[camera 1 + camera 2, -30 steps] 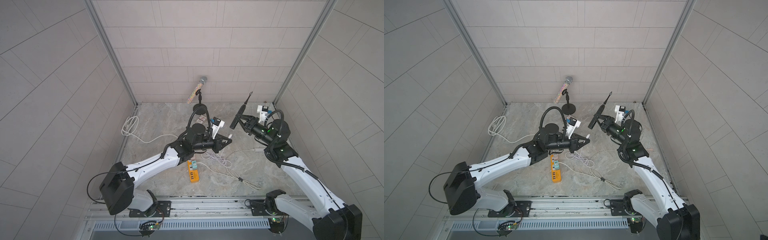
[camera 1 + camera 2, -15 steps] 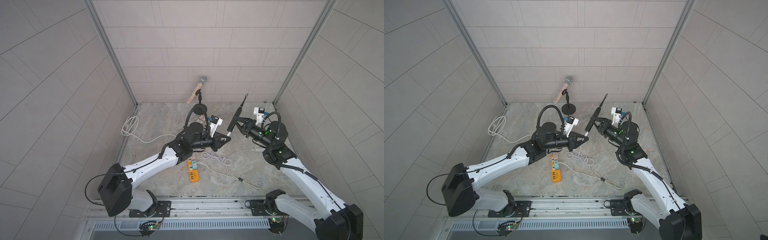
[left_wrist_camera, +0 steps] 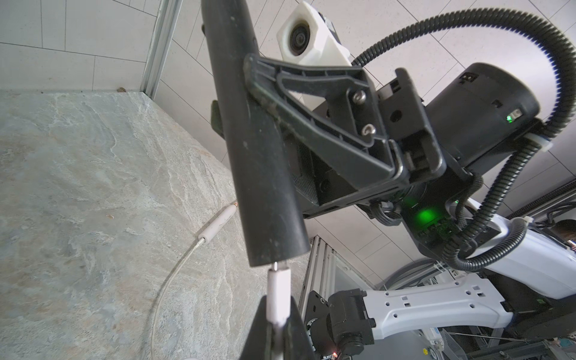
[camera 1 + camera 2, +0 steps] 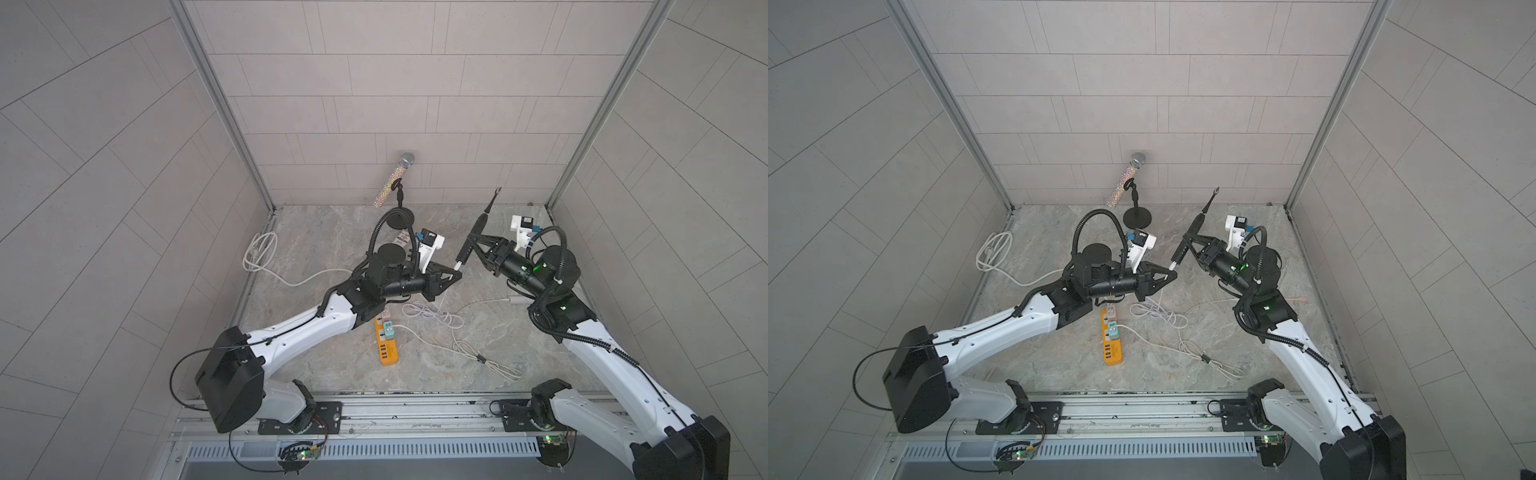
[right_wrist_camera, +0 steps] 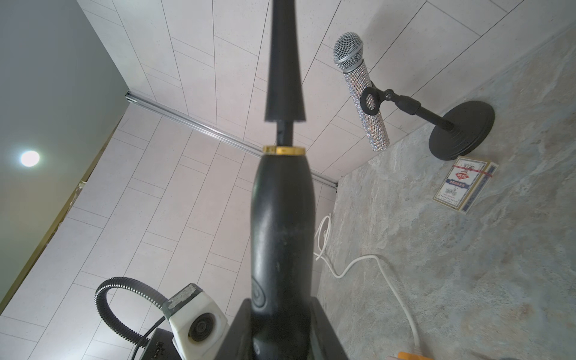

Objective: Charge the electric toothbrush
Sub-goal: Insert the charging cable into the electric toothbrush.

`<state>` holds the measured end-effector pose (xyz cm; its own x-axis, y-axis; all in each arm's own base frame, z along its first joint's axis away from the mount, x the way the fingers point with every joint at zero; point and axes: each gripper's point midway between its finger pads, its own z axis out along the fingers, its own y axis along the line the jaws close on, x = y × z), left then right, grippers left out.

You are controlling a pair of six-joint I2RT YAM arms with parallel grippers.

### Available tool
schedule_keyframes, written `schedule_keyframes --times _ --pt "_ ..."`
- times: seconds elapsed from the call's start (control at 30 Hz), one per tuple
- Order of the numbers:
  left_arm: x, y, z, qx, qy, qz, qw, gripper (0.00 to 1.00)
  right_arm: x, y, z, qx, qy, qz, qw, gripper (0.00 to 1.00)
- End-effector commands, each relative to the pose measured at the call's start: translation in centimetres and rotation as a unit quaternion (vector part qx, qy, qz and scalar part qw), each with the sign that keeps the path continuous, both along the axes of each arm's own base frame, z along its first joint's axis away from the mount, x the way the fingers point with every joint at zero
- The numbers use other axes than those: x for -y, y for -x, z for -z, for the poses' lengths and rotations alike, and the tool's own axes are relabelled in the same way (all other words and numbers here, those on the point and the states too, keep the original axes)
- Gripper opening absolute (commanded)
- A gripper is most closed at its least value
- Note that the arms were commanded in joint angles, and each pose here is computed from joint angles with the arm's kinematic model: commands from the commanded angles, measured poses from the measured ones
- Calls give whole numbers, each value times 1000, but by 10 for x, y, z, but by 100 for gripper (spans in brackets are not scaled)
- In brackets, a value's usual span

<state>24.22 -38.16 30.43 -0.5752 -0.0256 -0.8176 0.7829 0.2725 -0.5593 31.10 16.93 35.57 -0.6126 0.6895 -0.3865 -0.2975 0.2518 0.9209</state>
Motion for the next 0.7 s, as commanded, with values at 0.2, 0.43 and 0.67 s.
schedule_keyframes --times 0.2,0.43,0.67 --pt "2 -4 -32 33 23 -2 999 0 -10 12 -8 19 3 -12 1000 10" --pt "-5 -12 -44 41 51 -34 997 0 -12 16 -3 20 32 -3 999 9" --pt "-10 -12 -58 55 86 -43 994 0 -16 19 4 13 51 -11 999 9"
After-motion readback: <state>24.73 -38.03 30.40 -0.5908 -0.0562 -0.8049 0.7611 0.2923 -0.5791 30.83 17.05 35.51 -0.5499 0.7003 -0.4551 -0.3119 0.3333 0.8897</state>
